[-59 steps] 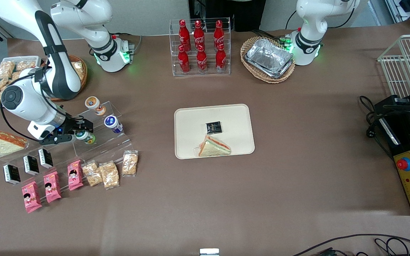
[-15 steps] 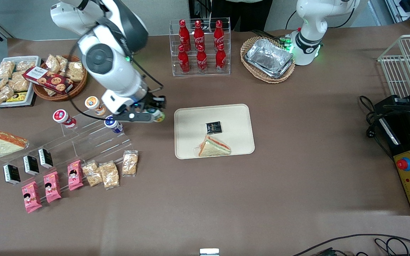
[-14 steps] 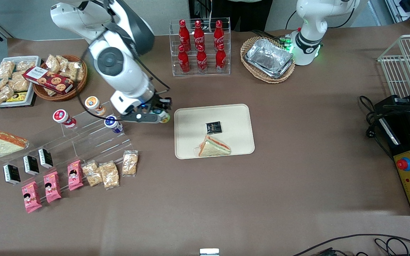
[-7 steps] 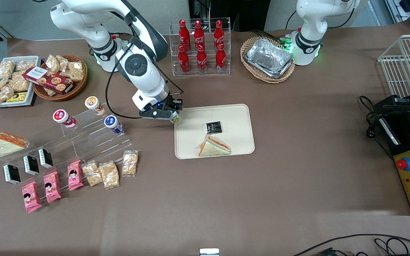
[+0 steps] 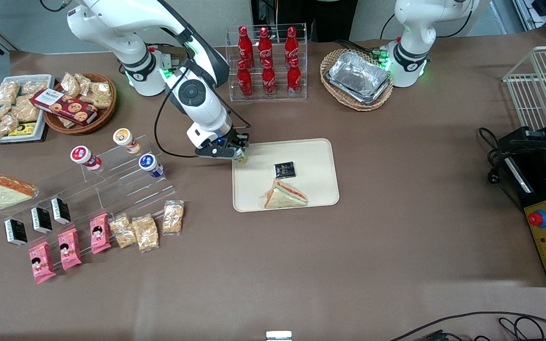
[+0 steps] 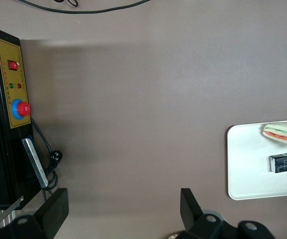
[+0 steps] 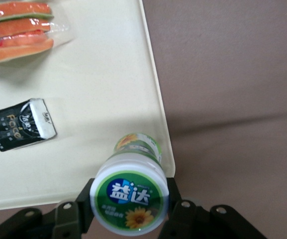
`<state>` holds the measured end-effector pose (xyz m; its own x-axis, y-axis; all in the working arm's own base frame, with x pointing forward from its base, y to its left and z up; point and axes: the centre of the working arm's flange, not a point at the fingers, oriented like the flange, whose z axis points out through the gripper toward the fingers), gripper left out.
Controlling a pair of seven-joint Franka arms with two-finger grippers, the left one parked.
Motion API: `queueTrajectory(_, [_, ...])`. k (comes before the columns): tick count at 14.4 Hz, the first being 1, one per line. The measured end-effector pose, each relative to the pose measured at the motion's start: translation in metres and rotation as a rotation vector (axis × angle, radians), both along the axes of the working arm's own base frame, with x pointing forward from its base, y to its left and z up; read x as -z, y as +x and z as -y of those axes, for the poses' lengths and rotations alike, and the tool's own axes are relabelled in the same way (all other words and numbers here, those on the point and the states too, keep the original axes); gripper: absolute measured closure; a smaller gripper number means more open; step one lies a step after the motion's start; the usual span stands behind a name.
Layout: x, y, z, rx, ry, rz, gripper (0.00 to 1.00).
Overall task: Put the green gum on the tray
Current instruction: 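Lower the bottle onto the tray corner and open the right gripper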
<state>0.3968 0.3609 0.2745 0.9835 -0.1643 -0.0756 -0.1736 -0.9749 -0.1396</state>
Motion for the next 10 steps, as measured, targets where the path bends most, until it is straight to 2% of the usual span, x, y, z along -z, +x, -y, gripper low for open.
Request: queueTrajectory(10, [0.036,-0.010,-0.011,-0.012,0.008,-0.033,0.41])
